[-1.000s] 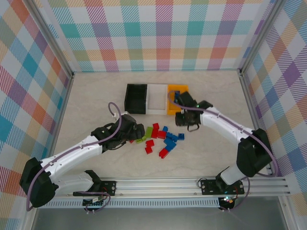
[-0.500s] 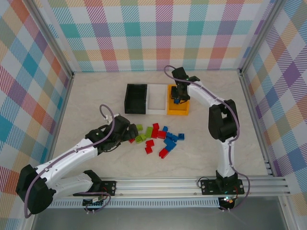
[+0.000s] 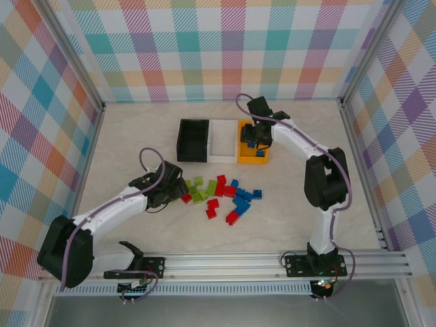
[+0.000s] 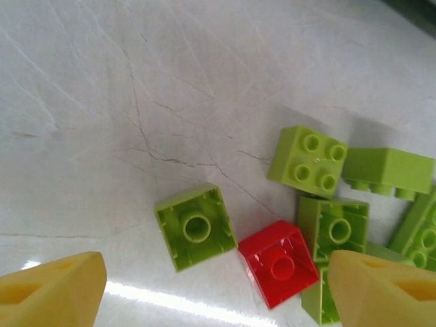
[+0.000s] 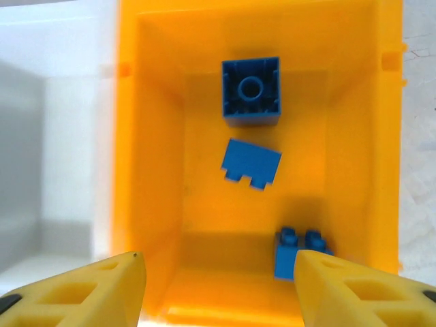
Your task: Sort the legos into containers by color
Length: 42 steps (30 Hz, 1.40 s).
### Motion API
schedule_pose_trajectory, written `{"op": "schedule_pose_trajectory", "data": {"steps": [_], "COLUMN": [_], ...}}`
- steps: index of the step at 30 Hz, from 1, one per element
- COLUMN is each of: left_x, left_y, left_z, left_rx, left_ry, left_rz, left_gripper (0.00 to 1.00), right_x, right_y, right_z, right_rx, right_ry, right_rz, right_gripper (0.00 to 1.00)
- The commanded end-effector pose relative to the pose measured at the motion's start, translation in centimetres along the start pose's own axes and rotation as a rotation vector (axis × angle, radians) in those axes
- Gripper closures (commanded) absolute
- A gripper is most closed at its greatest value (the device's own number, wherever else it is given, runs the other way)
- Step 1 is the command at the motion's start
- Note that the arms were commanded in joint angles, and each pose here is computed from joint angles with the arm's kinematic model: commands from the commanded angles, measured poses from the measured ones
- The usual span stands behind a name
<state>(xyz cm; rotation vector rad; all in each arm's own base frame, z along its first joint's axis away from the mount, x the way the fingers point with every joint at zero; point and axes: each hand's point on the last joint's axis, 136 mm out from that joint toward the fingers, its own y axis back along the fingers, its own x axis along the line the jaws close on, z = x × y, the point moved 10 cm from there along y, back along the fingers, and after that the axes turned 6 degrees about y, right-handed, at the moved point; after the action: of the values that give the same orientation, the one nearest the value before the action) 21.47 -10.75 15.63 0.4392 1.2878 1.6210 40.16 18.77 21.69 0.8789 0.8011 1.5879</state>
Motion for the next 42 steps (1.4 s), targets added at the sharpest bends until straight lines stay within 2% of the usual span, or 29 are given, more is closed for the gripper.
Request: {"op": "schedule_pose_trajectory", "data": {"steps": [1,10,18,21,23,26,30,33,37,42], "left_x": [-0.2,0.8,1.4,1.3,0.9,-1.1,-5.6,-9.1,-12.6,-15.5], "left_y": [-1.7,-4.6,-4.7,-3.9,-3.2,-1.3,1.3,1.9,-0.1,-4.2], "left_z": [0.2,0.2,-0.3,0.0,0.5,2.4,6.6,9.7,12.7,14.4], "left_rx": [0.029,0.030,0.046,0.031,0.016,-0.036,-0.140,-0.234,-0.303,-0.290], "left_ry": [0.061,0.120,0.125,0.127,0.133,0.122,0.107,0.078,0.006,-0.029], "left_rz": [-0.002,0.098,0.097,0.085,0.063,0.017,-0.058,-0.068,0.032,0.092], "left_gripper": [0.23,0.34,0.61,0.70,0.73,0.73,0.73,0.73,0.73,0.73], "right_x": [0.8,0.1,-0.3,-0.3,-0.3,-0.4,-0.7,-1.0,-1.3,-1.3], "right_y": [2.2,4.1,4.3,4.3,4.4,4.8,5.0,4.8,4.9,5.6], "right_z": [-0.3,-2.6,-3.4,-3.5,-3.6,-3.9,-4.9,-5.7,-6.5,-7.0], "right_rx": [-0.068,-0.091,-0.092,-0.089,-0.091,-0.095,-0.090,-0.073,-0.057,-0.058], "right_ry": [-0.016,-0.025,-0.031,-0.036,-0.040,-0.049,-0.062,-0.066,-0.073,-0.076], "right_rz": [0.064,0.104,0.092,0.096,0.097,0.111,0.122,0.111,0.113,0.128], "right_gripper": [0.41,0.43,0.44,0.44,0.44,0.44,0.44,0.44,0.44,0.44]}}
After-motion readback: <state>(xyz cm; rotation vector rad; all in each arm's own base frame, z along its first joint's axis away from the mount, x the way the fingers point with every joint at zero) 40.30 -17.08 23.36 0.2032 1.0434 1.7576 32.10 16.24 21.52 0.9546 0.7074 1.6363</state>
